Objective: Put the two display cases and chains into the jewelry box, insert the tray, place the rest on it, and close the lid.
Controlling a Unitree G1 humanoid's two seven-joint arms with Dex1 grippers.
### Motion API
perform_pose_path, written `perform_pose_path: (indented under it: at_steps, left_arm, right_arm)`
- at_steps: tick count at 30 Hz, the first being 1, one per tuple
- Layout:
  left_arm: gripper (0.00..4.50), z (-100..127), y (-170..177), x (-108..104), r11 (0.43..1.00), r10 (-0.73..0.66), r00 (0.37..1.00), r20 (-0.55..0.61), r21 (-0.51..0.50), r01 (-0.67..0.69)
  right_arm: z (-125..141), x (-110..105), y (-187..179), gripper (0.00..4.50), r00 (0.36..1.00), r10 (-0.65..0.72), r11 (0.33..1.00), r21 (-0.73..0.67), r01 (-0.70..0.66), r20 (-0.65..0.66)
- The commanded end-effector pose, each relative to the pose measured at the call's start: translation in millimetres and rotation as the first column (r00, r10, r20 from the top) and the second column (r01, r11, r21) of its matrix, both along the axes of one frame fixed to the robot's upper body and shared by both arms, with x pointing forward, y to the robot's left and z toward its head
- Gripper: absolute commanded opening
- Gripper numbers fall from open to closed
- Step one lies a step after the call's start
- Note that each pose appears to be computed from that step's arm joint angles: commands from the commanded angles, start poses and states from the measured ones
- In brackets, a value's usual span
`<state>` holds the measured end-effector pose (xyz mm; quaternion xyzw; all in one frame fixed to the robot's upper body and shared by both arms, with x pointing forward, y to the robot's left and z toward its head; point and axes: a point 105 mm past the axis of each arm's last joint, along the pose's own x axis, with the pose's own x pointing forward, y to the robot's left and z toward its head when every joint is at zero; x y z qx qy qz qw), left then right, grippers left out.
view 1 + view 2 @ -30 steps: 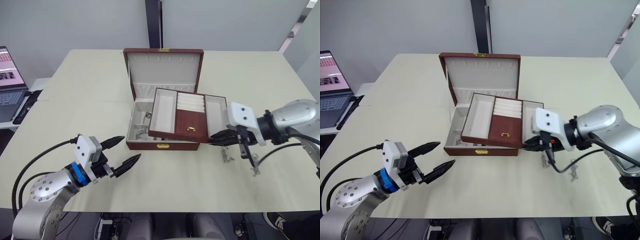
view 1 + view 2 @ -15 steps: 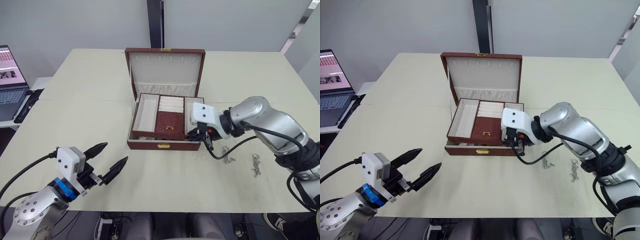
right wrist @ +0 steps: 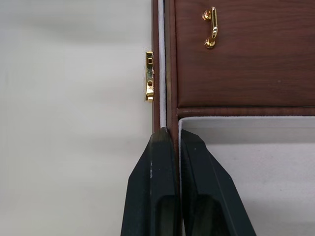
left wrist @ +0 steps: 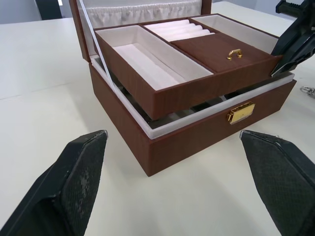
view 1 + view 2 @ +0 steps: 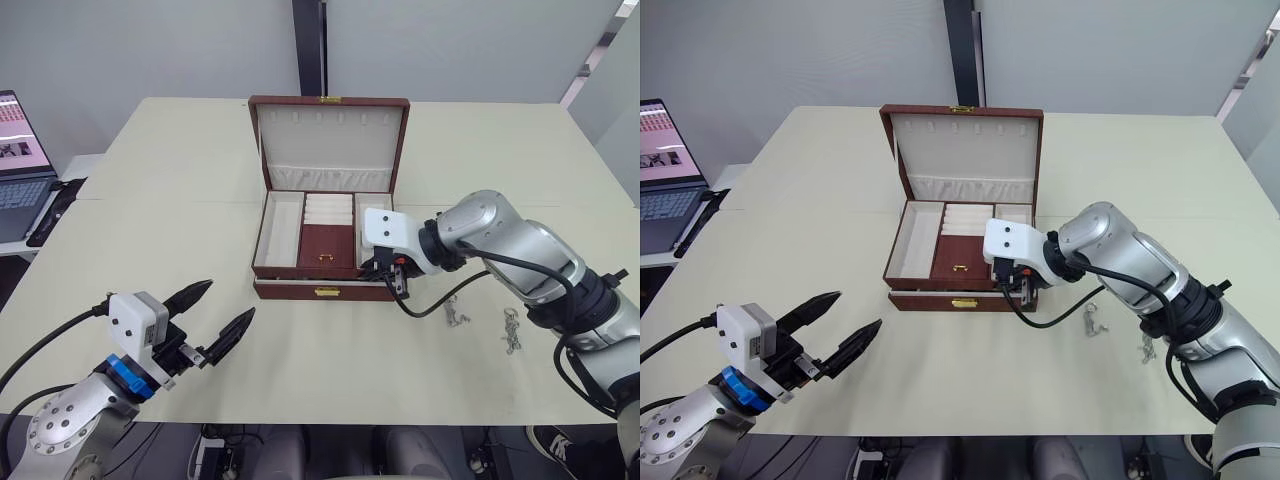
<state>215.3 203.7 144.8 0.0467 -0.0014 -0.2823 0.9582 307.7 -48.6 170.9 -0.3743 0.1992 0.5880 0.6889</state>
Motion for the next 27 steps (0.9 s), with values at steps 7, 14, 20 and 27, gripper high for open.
perform_pose_path:
  at_steps: [7,14,20,27]
  left_arm:
    - [4.5,9,-6,-2,1.0,-0.023,0.999,0.033,-0.001,0.023]
    - [4.5,8,-6,-2,1.0,-0.023,0.999,0.031,-0.001,0.023]
    - [4.5,8,-6,-1,1.0,-0.026,0.999,0.03,-0.001,0.026]
    - [4.5,8,-6,0,1.0,-0.026,0.999,0.03,0.002,0.026]
  right_arm:
    - [6,1,6,0.03,0.999,0.028,0.999,0.016,-0.028,0.037]
    - [0,2,5,0.03,1.0,0.015,1.0,0.01,-0.015,0.025]
    - [-2,3,1,0.03,1.0,0.003,1.0,0.003,-0.003,0.02]
    - [-4,2,-2,0.03,1.0,-0.001,1.0,0.001,0.001,0.012]
